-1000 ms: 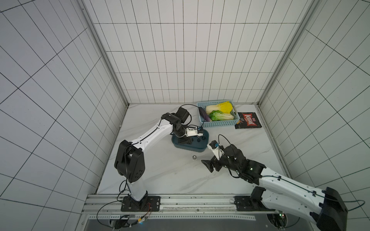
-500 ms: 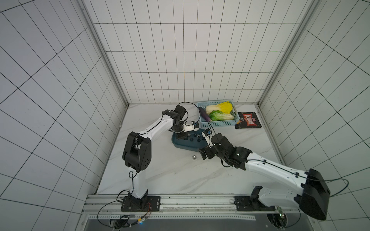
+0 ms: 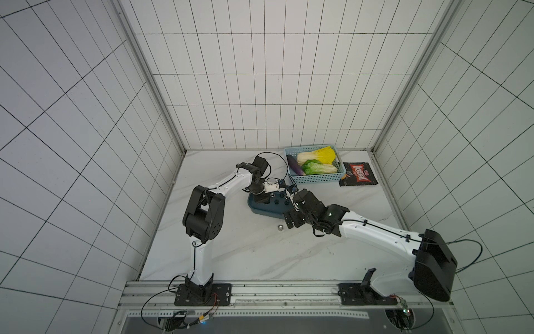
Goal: Put the nuts on the desktop into the storage box
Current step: Place the nut in the storage box.
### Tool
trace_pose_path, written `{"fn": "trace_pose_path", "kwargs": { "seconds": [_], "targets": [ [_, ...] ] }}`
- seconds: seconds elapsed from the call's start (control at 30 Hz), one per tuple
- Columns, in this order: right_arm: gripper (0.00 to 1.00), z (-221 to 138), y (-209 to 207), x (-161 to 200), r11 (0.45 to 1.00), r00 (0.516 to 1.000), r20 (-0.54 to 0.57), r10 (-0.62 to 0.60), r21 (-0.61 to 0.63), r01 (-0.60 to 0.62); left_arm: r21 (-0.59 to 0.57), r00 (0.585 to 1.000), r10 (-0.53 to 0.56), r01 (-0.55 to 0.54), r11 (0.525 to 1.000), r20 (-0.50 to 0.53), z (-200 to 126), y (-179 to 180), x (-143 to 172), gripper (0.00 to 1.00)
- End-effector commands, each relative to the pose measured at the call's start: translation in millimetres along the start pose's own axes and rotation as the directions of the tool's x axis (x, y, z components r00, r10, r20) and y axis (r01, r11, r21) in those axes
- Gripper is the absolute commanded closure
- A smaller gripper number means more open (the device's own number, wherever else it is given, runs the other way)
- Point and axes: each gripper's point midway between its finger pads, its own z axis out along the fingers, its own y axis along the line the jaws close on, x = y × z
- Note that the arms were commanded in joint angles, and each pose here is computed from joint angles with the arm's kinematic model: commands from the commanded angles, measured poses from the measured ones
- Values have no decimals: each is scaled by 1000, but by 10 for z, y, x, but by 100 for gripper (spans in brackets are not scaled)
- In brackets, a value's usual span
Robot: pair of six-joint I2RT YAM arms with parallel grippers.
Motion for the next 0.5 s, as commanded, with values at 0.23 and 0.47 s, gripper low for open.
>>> {"fn": "trace_pose_path", "kwargs": {
  "seconds": [0.23, 0.47],
  "targets": [
    [0, -61, 39, -106, 1000, 1000, 11, 20, -9, -20, -6, 999, -30, 30, 1000, -15, 269, 79, 89, 74],
    [1, -61, 44, -66, 1000, 1000, -3, 19, -14, -19, -4, 998, -57, 57, 998, -42, 393, 100, 150, 74]
  ]
}}
